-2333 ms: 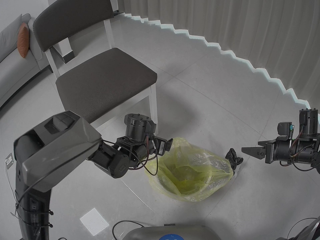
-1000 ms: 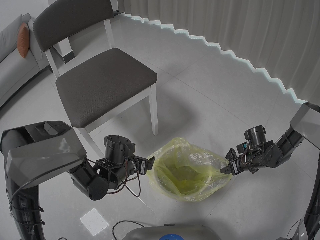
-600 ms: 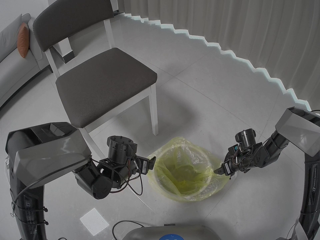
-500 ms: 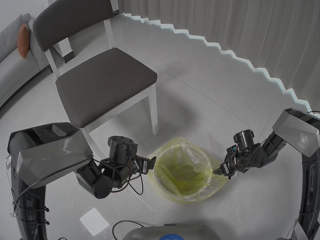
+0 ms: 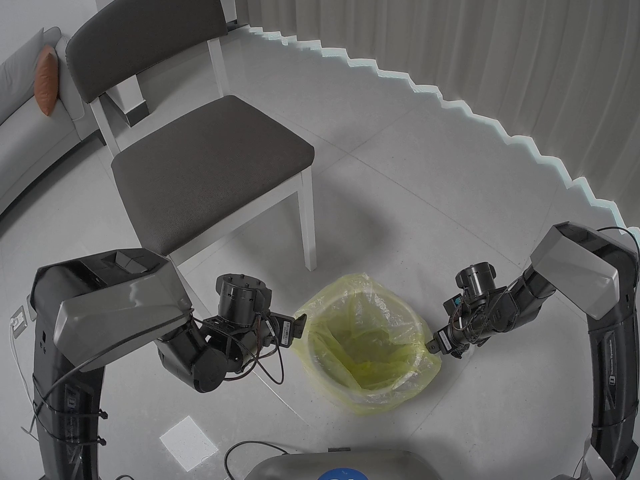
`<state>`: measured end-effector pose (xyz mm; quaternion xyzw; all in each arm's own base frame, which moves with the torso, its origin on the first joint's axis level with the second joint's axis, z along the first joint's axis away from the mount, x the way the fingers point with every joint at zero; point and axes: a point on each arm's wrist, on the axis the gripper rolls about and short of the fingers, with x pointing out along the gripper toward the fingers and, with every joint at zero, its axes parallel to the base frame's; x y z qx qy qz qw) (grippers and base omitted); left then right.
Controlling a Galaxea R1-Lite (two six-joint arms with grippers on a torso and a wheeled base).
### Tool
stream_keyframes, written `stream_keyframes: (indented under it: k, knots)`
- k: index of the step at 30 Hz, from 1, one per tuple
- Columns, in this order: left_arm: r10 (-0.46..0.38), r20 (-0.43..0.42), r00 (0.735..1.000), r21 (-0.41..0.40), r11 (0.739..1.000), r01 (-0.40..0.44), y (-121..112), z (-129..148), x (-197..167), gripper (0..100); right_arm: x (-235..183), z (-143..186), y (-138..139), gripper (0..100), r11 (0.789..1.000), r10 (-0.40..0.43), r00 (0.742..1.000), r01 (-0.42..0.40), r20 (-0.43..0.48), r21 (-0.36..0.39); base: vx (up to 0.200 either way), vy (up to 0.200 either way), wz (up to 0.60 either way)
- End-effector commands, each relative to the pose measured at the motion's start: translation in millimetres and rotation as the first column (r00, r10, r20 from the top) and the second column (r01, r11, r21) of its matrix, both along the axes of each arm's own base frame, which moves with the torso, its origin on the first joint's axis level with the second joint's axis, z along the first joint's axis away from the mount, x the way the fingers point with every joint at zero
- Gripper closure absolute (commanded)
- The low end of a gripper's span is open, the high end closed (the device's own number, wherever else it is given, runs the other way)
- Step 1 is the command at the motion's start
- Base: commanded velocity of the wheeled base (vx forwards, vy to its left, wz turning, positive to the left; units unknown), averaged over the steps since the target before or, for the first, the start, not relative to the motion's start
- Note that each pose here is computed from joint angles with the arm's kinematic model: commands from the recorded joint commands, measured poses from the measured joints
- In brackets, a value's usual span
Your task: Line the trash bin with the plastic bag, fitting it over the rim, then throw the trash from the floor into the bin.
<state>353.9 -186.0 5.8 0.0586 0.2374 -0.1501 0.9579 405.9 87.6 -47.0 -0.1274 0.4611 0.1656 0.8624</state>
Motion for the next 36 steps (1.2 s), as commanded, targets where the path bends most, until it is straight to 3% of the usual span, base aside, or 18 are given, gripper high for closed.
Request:
stream_keyframes:
  k: [1,11,26,36]
  knots:
    - [0.011,-0.017,1.0,0.006,1.0,-0.011,3,-11,5,0,3,-10,1,0,1.0,0.009,1.0,-0.01,-0.012,-0.01,0.0,0.0,0.0]
    - [0.007,-0.024,1.0,-0.007,1.0,-0.007,7,-15,14,0,5,-9,1,0,1.0,0.009,0.999,-0.01,-0.042,-0.017,0.0,0.0,0.0]
    - [0.068,-0.096,0.993,0.035,0.997,-0.065,20,-59,44,0,-5,33,-17,0,1.0,-0.028,1.0,0.028,0.009,-0.004,0.0,0.0,0.0]
    - [0.029,-0.151,0.988,0.05,0.998,-0.022,-3,-62,68,0,-7,32,-15,0,1.0,-0.021,1.0,0.021,0.002,-0.006,0.0,0.0,0.0]
